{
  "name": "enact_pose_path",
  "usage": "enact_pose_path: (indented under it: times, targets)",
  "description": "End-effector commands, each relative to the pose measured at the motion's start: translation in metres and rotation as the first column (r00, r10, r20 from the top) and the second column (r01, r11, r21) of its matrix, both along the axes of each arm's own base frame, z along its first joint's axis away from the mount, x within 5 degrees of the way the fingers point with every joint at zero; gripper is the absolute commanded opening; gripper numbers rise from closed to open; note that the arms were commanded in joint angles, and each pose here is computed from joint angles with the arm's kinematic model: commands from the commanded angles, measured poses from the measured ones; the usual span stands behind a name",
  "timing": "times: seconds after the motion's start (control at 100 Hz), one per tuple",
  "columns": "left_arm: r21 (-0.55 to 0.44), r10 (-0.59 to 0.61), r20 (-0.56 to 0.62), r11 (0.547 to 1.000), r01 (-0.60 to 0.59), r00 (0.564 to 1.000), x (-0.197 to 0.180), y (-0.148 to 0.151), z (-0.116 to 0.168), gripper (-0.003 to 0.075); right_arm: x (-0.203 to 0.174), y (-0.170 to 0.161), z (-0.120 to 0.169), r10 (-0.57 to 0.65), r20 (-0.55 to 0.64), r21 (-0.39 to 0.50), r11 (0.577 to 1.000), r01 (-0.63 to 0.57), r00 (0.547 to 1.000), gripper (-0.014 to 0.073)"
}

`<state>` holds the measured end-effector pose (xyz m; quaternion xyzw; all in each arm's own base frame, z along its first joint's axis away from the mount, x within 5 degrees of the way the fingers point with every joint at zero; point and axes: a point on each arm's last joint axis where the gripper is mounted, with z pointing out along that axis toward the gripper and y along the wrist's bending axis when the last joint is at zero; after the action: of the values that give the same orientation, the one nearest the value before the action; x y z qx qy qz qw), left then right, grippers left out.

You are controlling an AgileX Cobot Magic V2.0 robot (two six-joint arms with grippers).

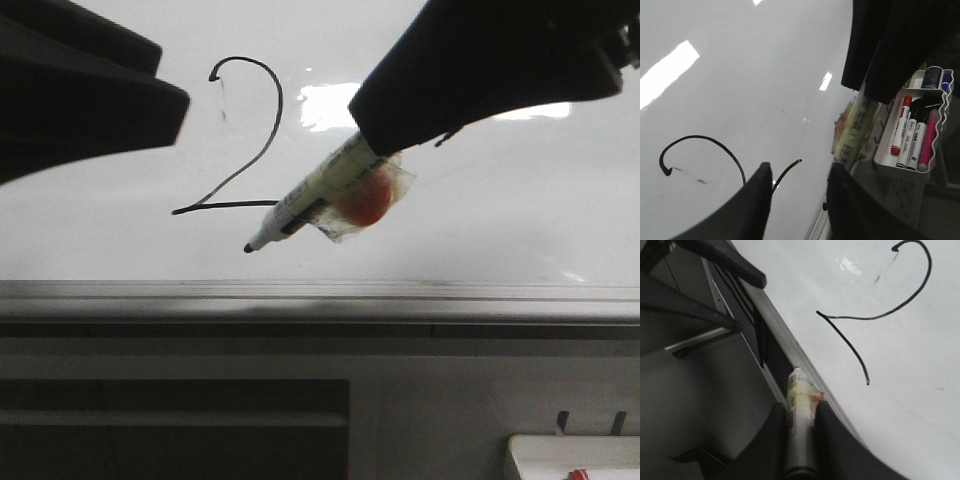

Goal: Write number 2 on whiteboard

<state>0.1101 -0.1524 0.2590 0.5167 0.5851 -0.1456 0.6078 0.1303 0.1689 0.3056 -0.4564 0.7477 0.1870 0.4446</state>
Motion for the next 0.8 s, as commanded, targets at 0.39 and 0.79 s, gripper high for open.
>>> enact_pose_path:
  times: [0.39, 0.79]
  targets:
    - [-0.001, -0.051, 0.043, 0.999, 0.051, 0.998, 0.011, -0.023, -0.006, 0.0333, -0.009, 0.015, 0.027, 0.054, 0.141, 0.157, 0.985, -0.076, 0.989, -0.0071]
    - [0.066, -0.104, 0.084, 0.993, 0.098, 0.991, 0.009, -0.026, -0.010, 0.0321, -0.008, 0.026, 0.011, 0.085, 0.082, 0.092, 0.991, -0.093, 0.993, -0.0071]
